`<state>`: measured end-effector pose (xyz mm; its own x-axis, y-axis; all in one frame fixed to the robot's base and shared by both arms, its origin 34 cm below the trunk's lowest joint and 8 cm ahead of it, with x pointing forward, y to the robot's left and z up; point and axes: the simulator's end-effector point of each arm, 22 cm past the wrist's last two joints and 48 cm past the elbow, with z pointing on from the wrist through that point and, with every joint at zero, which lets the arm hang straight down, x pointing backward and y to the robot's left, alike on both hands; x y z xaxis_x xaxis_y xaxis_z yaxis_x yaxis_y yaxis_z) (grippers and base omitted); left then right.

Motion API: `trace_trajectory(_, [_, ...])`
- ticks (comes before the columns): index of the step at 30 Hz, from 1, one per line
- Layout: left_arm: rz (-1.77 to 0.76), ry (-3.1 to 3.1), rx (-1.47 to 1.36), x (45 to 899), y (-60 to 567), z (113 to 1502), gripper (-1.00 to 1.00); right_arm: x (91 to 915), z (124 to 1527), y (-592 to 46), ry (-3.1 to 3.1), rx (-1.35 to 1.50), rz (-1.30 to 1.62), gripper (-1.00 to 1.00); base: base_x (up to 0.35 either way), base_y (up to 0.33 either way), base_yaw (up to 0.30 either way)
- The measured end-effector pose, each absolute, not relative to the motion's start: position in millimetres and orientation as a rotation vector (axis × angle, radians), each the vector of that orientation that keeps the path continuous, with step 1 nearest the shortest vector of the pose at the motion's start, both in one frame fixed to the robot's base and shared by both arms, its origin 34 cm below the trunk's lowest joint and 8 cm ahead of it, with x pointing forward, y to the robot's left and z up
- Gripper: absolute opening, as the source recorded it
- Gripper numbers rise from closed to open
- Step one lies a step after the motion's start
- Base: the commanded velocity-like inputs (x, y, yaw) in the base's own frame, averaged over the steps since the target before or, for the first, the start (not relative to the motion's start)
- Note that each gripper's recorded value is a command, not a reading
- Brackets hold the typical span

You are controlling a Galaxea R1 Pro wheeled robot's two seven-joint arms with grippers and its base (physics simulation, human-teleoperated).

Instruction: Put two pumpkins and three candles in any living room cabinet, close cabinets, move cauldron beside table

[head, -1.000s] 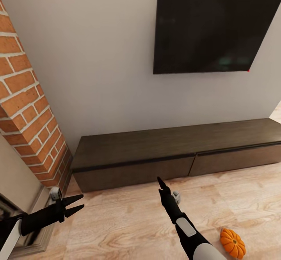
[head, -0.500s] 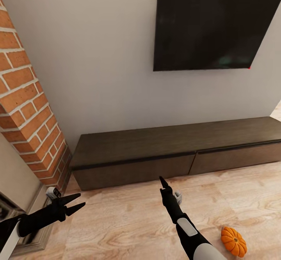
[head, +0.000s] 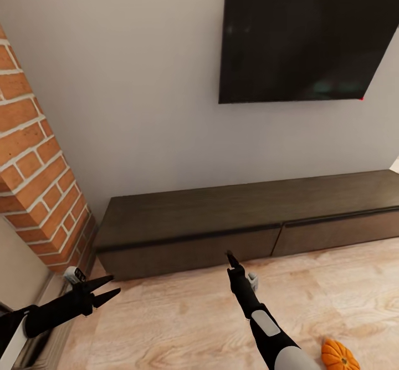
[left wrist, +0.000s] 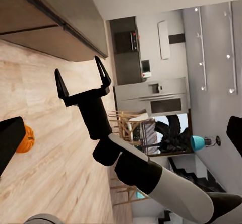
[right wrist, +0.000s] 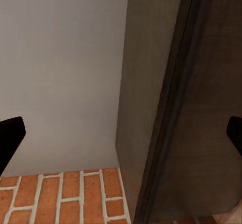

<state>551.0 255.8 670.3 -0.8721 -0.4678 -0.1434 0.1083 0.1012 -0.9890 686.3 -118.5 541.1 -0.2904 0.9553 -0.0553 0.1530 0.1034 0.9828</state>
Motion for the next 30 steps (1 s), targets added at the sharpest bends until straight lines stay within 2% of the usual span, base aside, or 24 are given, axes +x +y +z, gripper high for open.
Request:
trace_trajectory(13, [-1.825,1.960,-0.351,551,255,671,1.00,686,541,-118,1.590,1.117,1.272,1.00,0.259,0.000,0.000])
trace_trajectory(30, [-1.831,1.945,-0.347,548,254,655,1.00,683,522,-119,1.588,1.120,1.270,1.00,0.014,0.000,0.000])
